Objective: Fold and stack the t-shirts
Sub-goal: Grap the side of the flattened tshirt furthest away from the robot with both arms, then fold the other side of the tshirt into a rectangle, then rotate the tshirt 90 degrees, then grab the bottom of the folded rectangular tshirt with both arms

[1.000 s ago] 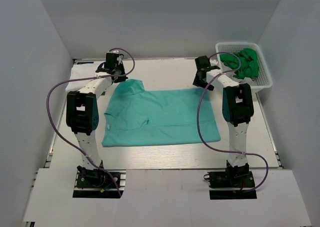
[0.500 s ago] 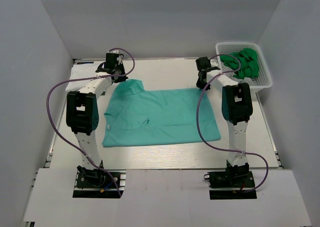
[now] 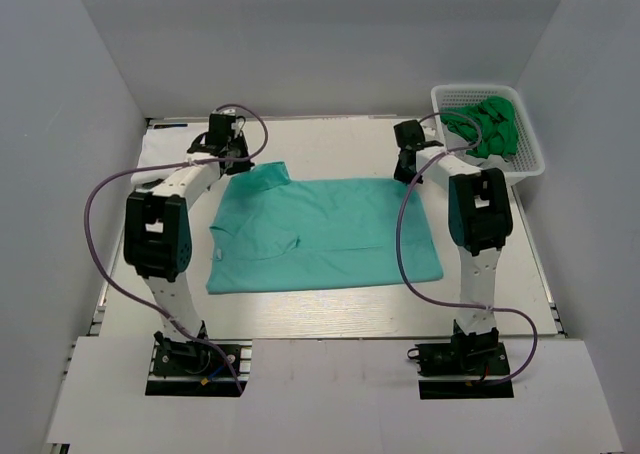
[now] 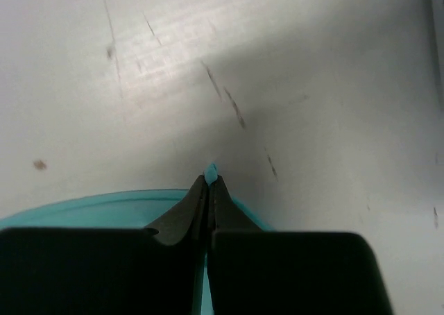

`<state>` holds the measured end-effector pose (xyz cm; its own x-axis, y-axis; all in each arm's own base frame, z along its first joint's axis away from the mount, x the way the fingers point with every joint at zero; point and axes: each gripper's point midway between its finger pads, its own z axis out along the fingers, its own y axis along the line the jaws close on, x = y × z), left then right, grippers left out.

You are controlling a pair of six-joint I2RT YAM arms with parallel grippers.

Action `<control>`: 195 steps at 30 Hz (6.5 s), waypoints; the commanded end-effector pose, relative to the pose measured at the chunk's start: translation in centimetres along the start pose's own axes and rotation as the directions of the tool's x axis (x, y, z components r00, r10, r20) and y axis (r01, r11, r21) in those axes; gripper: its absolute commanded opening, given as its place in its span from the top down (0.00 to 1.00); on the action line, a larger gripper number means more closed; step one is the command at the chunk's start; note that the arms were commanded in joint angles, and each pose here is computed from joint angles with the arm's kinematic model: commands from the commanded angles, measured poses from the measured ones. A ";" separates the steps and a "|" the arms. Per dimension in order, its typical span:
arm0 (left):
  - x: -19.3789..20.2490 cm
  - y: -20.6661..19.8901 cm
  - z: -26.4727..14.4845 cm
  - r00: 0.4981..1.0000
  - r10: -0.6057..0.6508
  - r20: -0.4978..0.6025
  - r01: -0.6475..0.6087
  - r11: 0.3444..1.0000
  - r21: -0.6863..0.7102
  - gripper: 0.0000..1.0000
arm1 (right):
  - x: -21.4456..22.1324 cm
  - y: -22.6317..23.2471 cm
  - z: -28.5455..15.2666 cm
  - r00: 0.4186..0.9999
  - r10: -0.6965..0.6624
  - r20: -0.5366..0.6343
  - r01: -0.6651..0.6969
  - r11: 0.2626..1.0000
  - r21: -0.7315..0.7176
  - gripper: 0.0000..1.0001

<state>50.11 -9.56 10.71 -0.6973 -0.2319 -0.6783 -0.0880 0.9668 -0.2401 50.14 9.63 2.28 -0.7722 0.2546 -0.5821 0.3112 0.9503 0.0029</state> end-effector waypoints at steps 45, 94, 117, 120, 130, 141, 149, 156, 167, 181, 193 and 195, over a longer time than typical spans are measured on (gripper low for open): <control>21.7 6.1 -17.6 0.888 -0.413 -0.201 0.377 0.906 -0.195 0.67 | 9.3 -7.4 -10.7 0.999 -0.010 0.053 0.013 0.998 -0.066 0.59; 20.7 4.1 -7.7 0.826 -0.395 -0.403 0.314 0.915 -0.253 0.00 | 20.4 -8.0 -16.6 0.969 -0.046 -0.241 -0.020 0.964 -0.266 0.10; 7.6 -4.6 7.9 0.930 -0.155 -0.334 0.196 0.976 0.092 0.00 | 13.6 0.0 -18.5 0.976 -0.207 -0.061 0.138 0.815 -0.563 0.10; 4.8 -10.2 13.6 0.946 -0.070 -0.318 0.172 0.937 0.305 0.00 | 15.4 0.3 -17.8 0.960 -0.271 -0.075 0.180 0.798 -0.575 0.10; -0.3 -18.4 17.9 0.970 -0.214 -0.118 0.243 0.800 0.549 0.00 | 18.7 5.1 -18.1 0.857 -0.514 0.025 0.393 0.623 -0.677 0.10; 0.2 -26.0 17.3 0.957 -0.288 -0.041 0.235 0.684 0.690 0.00 | 21.0 5.1 -19.0 0.829 -0.560 -0.014 0.422 0.641 -0.642 0.10; -10.4 -25.6 11.3 0.901 -0.358 0.243 0.143 0.776 0.614 0.00 | 18.4 3.9 -20.2 0.834 -0.552 0.026 0.470 0.684 -0.558 0.10; -20.1 -26.1 -1.2 0.830 -0.361 0.425 0.024 0.784 0.621 0.00 | 18.0 3.0 -22.5 0.847 -0.528 0.059 0.461 0.675 -0.576 0.10; -5.4 -13.7 -11.1 0.980 -0.121 0.160 0.073 0.958 0.277 0.00 | 23.9 6.6 -23.7 0.770 -0.638 -0.009 0.404 0.499 -0.767 0.10; 12.1 -2.8 -21.9 0.961 -0.268 -0.060 0.274 0.954 0.121 0.00 | 27.9 9.0 -25.1 0.680 -0.733 0.015 0.355 0.311 -0.882 0.10; 13.5 -1.8 -23.1 0.961 -0.249 -0.123 0.258 0.964 0.063 0.00 | 30.0 9.3 -23.2 0.629 -0.775 -0.066 0.329 0.343 -0.880 0.10; 13.8 -2.3 -23.2 0.964 -0.227 -0.136 0.239 0.967 0.082 0.00 | 28.6 9.7 -23.8 0.658 -0.752 -0.044 0.347 0.354 -0.869 0.10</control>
<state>24.11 -11.89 16.28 -0.7523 -0.4444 -0.4864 -0.2353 0.8708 -0.4317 16.90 29.80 3.79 -0.7768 -0.5510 -0.3049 -0.6196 0.5824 0.5262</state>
